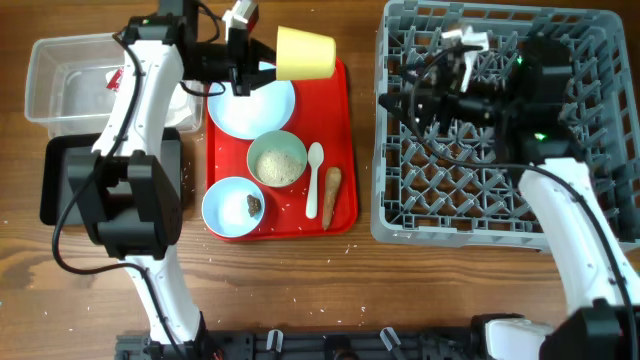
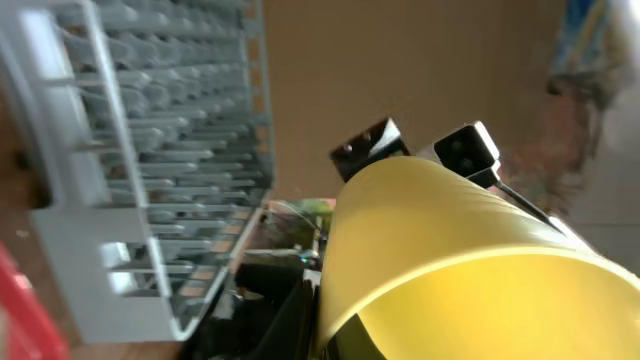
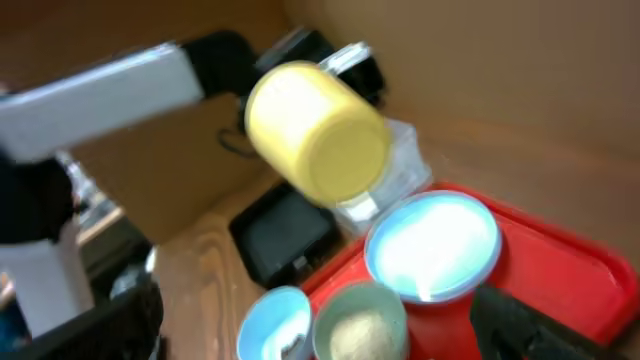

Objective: Sort waste into correct bins and load items into the dishwasher rack
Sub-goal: 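Hand the yellow cup from the left gripper to the right gripper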

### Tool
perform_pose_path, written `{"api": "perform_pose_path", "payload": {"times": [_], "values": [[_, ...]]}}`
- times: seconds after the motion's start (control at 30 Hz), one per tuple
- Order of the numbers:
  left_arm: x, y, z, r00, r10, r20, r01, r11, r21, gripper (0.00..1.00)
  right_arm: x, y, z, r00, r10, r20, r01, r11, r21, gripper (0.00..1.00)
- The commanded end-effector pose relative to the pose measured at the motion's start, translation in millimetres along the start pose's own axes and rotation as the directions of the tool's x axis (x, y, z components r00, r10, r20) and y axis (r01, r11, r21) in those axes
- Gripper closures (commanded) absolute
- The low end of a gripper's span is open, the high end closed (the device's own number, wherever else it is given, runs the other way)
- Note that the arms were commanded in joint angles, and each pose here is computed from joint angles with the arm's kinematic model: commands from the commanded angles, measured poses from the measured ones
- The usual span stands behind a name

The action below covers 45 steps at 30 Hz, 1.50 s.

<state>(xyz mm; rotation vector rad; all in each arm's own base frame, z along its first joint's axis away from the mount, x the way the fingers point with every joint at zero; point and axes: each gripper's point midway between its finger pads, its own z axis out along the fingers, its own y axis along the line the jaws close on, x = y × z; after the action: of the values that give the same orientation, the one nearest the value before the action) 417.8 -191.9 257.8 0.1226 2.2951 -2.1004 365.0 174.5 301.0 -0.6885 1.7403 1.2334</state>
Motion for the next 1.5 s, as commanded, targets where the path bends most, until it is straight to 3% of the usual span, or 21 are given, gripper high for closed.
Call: {"api": "perform_pose_path", "payload": {"times": [0.0, 0.23, 0.37, 0.5, 0.6, 0.67, 0.77, 0.9, 0.97, 1.03, 1.2, 1.27, 1.37, 1.47], "values": [[15.2, -27.1, 19.7, 0.998, 0.016, -0.059, -0.011, 0.996, 0.085, 0.96, 1.8, 19.3, 16.5, 1.0, 0.018, -0.022, -0.022, 0.986, -0.166, 0.0], [43.3, -31.7, 59.9, 0.986, -0.002, -0.165, 0.017, 0.996, 0.087, 0.96, 1.5, 24.8, 33.8, 1.0, -0.012, -0.016, 0.008, 0.976, -0.217, 0.01], [54.7, -28.6, 71.2, 0.979, -0.046, -0.199, 0.058, 0.997, 0.052, 0.96, 0.9, 27.0, 35.1, 1.0, -0.02, -0.014, 0.017, 0.974, -0.224, 0.12], [58.3, -28.5, 72.0, 0.978, -0.047, -0.204, 0.059, 0.997, 0.05, 0.96, 2.3, 30.3, 34.7, 1.0, -0.021, -0.021, 0.016, 0.97, -0.242, 0.33], [58.6, -28.4, 72.1, 0.978, -0.035, -0.204, 0.047, 0.998, 0.052, 0.96, 3.8, 32.1, 35.6, 0.999, -0.017, -0.027, 0.01, 0.968, -0.25, 0.36], [58.5, -28.4, 72.0, 0.978, -0.035, -0.204, 0.047, 0.998, 0.053, 0.96, 4.4, 33.6, 36.4, 0.999, -0.017, -0.029, 0.009, 0.967, -0.255, 0.43], [58.5, -28.4, 72.0, 0.978, -0.035, -0.204, 0.047, 0.998, 0.053, 0.93, 4.5, 33.8, 36.5, 0.999, -0.017, -0.03, 0.009, 0.967, -0.256, 0.51], [58.5, -27.8, 72.0, 0.978, -0.035, -0.204, 0.045, 0.998, 0.049, 0.75, 4.8, 34.7, 36.0, 0.999, -0.019, -0.031, 0.01, 0.965, -0.262, 0.54], [58.5, -27.8, 72.1, 0.978, -0.034, -0.204, 0.045, 0.998, 0.049, 0.78, 4.6, 34.5, 34.5, 0.999, -0.019, -0.032, 0.01, 0.964, -0.265, 0.54], [58.5, -27.8, 72.1, 0.978, -0.034, -0.204, 0.045, 0.998, 0.049, 0.94, 5.2, 36.0, 33.8, 0.999, -0.019, -0.035, 0.009, 0.962, -0.274, 0.54], [58.4, -27.9, 72.1, 0.979, -0.03, -0.203, 0.041, 0.998, 0.05, 0.96, 5.1, 35.9, 33.7, 0.999, -0.019, -0.035, 0.009, 0.962, -0.274, 0.54], [57.4, -27.7, 71.2, 0.979, -0.026, -0.2, 0.037, 0.998, 0.051, 0.96, 4.3, 33.8, 32.0, 0.999, -0.017, -0.032, 0.008, 0.963, -0.268, 0.28], [52.4, -36.2, 68.5, 0.982, 0.011, -0.189, 0.01, 0.994, 0.109, 0.96, 2.1, 24.1, 24.3, 0.999, 0.017, -0.028, -0.023, 0.971, -0.239, 0.13], [50.5, -36.1, 67.8, 0.982, 0.015, -0.187, 0.005, 0.994, 0.109, 0.96, 2.9, 21.0, 25.3, 0.999, 0.022, -0.028, -0.028, 0.972, -0.232, 0.1]]}}
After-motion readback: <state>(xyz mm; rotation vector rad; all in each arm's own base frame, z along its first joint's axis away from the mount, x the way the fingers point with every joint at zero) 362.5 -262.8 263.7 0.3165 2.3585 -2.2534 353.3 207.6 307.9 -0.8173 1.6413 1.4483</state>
